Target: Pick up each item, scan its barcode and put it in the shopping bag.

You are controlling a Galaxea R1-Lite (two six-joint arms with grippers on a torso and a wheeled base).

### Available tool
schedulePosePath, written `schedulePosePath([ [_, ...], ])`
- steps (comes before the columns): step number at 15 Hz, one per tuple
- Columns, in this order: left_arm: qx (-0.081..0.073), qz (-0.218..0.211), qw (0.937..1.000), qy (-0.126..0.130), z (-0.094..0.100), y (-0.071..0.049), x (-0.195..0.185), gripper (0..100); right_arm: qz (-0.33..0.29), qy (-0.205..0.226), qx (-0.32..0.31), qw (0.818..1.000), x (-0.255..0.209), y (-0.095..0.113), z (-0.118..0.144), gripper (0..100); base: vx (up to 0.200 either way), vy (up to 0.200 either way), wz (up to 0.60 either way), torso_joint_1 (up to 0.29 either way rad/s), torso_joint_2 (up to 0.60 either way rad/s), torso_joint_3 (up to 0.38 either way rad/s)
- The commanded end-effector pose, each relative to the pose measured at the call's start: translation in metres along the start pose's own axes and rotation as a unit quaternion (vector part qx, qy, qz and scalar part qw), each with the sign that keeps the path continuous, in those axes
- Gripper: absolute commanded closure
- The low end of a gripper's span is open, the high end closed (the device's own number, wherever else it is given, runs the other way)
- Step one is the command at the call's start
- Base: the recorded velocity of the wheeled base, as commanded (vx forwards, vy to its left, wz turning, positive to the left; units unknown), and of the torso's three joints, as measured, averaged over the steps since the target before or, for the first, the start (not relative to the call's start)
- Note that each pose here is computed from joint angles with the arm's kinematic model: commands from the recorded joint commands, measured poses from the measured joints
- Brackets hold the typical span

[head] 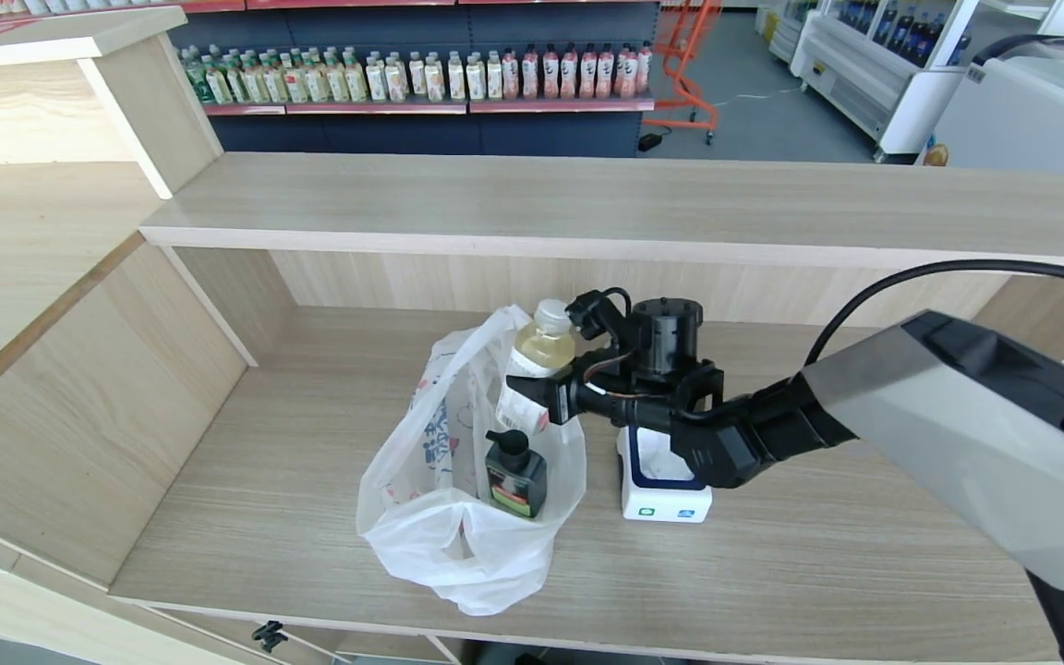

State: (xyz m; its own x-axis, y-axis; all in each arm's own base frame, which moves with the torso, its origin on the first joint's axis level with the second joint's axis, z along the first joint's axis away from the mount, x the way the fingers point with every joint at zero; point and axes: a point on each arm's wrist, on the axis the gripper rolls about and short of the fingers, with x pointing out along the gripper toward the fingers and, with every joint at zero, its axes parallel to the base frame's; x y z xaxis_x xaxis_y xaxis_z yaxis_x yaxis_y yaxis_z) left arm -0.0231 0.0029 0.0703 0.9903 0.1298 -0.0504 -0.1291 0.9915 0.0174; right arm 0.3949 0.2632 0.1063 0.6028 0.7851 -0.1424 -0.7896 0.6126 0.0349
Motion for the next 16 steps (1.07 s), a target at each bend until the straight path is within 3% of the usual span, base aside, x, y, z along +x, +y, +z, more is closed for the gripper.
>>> schedulePosePath([
  [1,0.000,0.000,1.0000,0.000,0.000,0.000,0.000,0,0.000,0.002,-0.030,1.000,0.014,-0.005,-0.021,100,0.000,0.000,0.00,0.000,0.00,0.000],
  [10,0.000,0.000,1.0000,0.000,0.000,0.000,0.000,0,0.008,-0.042,-0.085,0.995,0.038,-0.007,-0.024,100,0.000,0.000,0.00,0.000,0.00,0.000],
  [11,0.000,0.000,1.0000,0.000,0.000,0.000,0.000,0,0.007,-0.040,-0.093,0.995,0.038,-0.008,-0.025,0,0.000,0.000,0.00,0.000,0.00,0.000],
  [13,0.000,0.000,1.0000,0.000,0.000,0.000,0.000,0,0.006,-0.041,-0.094,0.995,0.037,-0.008,-0.024,0,0.000,0.000,0.00,0.000,0.00,0.000],
  [16,0.000,0.000,1.0000,0.000,0.000,0.000,0.000,0,0.009,-0.056,-0.063,0.996,0.025,-0.004,-0.001,0,0.000,0.000,0.00,0.000,0.00,0.000],
])
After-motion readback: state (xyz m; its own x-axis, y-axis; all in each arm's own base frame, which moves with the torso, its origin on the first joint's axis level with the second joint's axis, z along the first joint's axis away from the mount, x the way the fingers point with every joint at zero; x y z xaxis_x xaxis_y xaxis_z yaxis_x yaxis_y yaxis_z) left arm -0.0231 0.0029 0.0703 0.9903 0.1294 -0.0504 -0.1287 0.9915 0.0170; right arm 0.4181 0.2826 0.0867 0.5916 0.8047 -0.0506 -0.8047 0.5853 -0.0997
